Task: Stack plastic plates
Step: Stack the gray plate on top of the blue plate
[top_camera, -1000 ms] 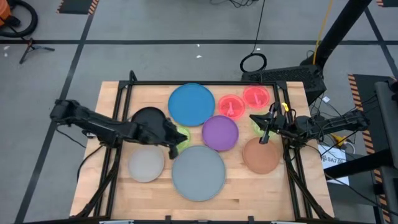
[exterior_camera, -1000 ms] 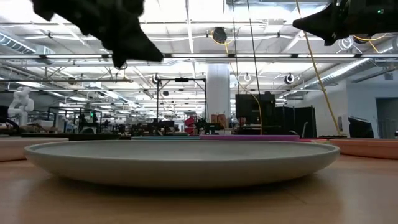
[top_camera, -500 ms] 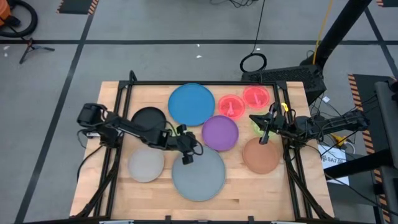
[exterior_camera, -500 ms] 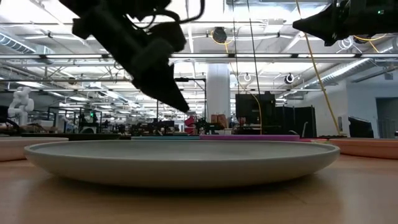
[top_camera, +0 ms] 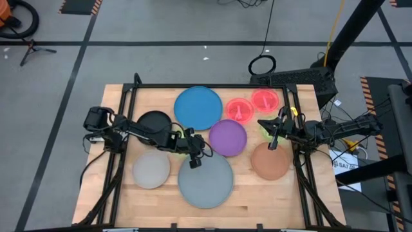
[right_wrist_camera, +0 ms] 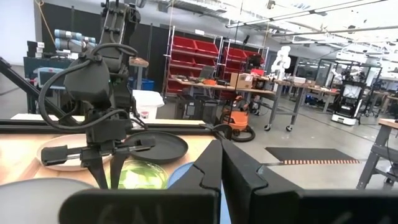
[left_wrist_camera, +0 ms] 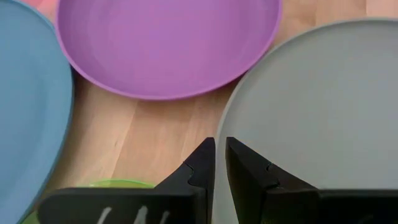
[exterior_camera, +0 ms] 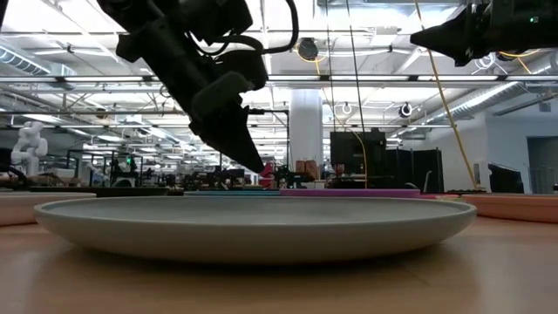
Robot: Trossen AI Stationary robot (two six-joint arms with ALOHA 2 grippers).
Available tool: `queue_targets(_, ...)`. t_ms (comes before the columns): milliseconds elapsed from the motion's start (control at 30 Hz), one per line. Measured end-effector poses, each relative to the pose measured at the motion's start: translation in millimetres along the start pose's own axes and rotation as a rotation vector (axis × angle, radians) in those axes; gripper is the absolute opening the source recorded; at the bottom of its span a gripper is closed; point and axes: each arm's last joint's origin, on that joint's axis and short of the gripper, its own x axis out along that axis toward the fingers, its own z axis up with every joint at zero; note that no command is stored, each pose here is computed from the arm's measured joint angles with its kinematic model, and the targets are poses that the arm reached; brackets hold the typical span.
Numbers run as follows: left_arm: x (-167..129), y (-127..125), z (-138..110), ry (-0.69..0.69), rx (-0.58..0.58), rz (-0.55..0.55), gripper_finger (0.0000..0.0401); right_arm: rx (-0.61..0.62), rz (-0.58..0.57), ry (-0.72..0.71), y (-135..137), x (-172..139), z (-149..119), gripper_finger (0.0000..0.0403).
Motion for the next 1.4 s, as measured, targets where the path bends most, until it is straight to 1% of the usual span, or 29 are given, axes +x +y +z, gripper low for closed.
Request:
queue_targets(167, 0.3, 1.5, 0.4, 0.000, -0.006, 0.004, 0.0047, -0.001, 0.000, 0.001, 0.0, 0.0, -0.1, 0.0000)
queue_targets(267, 0.2, 2.9, 0.0, -0.004, -0.014, 0.045, 0.0047, -0.001, 0.000, 0.002, 0.0, 0.0, -0.2, 0.0000)
queue_targets(400, 0.4, 4.7, -3.5, 0.037, 0.036, 0.043, 0.0047, -0.001, 0.001, 0.002, 0.1, 0.0, -0.2, 0.0000)
queue_targets(533, 0.3, 4.6, -3.4, 0.037, 0.042, 0.042, 0.0040, -0.001, 0.000, 0.002, 0.0, 0.0, -0.2, 0.0000)
queue_targets(633, 0.3, 4.4, -2.1, 0.019, -0.018, 0.051, 0.0027, -0.001, 0.001, 0.002, 0.1, 0.0, -0.2, 0.0000)
queue_targets(700, 0.4, 4.5, -2.3, 0.022, -0.026, 0.051, 0.0027, -0.001, 0.000, 0.002, 0.0, 0.0, -0.2, 0.0000)
queue_targets(800, 0.4, 4.3, -2.7, 0.030, -0.025, 0.034, 0.0049, -0.003, 0.001, 0.004, 0.1, 0.0, -0.5, 0.0000)
queue_targets(967, 0.4, 4.3, -2.6, 0.029, -0.011, 0.034, 0.0119, -0.008, 0.003, 0.013, 0.3, 0.0, -1.4, 0.0000)
queue_targets(1067, 2.5, 4.8, -2.4, 0.015, -0.004, 0.065, 0.0157, -0.008, 0.003, 0.013, 0.3, 0.0, -1.4, 0.0000)
queue_targets(1133, 6.3, 4.7, -3.6, 0.014, 0.007, 0.078, 0.0173, -0.008, 0.003, 0.013, 0.3, 0.0, -1.4, 0.0000)
queue_targets(1233, 15.2, 3.9, -8.3, 0.032, 0.023, 0.082, 0.0185, -0.010, 0.003, 0.016, 0.3, 0.0, -1.7, 0.0000)
queue_targets(1400, 24.8, 2.9, -13.7, 0.051, 0.027, 0.076, 0.0186, -0.010, 0.004, 0.017, 0.4, 0.0, -1.9, 0.0000)
